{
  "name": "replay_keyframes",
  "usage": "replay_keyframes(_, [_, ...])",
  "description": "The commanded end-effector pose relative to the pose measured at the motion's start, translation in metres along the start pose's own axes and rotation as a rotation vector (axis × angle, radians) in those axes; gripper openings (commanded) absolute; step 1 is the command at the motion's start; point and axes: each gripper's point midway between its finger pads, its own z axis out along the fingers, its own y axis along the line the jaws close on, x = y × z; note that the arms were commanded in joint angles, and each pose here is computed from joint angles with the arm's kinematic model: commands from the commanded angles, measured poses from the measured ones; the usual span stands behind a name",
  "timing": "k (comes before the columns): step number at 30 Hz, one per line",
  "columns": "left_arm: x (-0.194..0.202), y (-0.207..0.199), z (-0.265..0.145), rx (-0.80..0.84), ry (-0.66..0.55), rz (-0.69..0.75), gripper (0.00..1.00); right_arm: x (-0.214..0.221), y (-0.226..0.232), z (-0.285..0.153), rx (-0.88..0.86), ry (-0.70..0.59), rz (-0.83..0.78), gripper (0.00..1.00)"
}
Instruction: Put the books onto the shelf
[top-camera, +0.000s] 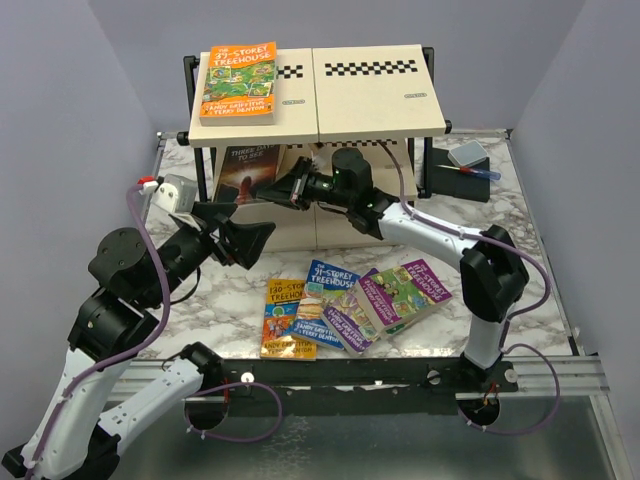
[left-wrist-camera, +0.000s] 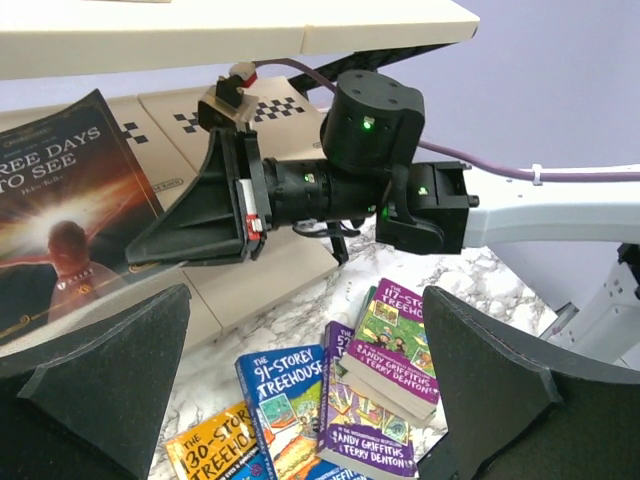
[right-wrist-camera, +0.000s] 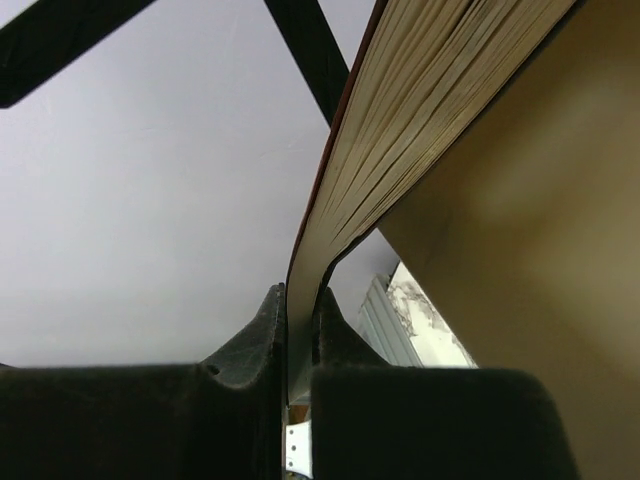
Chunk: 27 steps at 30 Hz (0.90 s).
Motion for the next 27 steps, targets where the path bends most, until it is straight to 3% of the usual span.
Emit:
replay_keyframes(1, [-0.001, -0.007, -0.005, 0.033, 0.016, 0.002, 0.99, -0.015, 0.013, 0.003, -0.042, 0.028, -0.032, 0.01])
replay_keyframes(27, [0.009, -0.004, 0.005, 0.031, 0.052, 0.01, 0.99, -0.031, -0.016, 0.023, -0.032, 0.145, -0.023, 0.01])
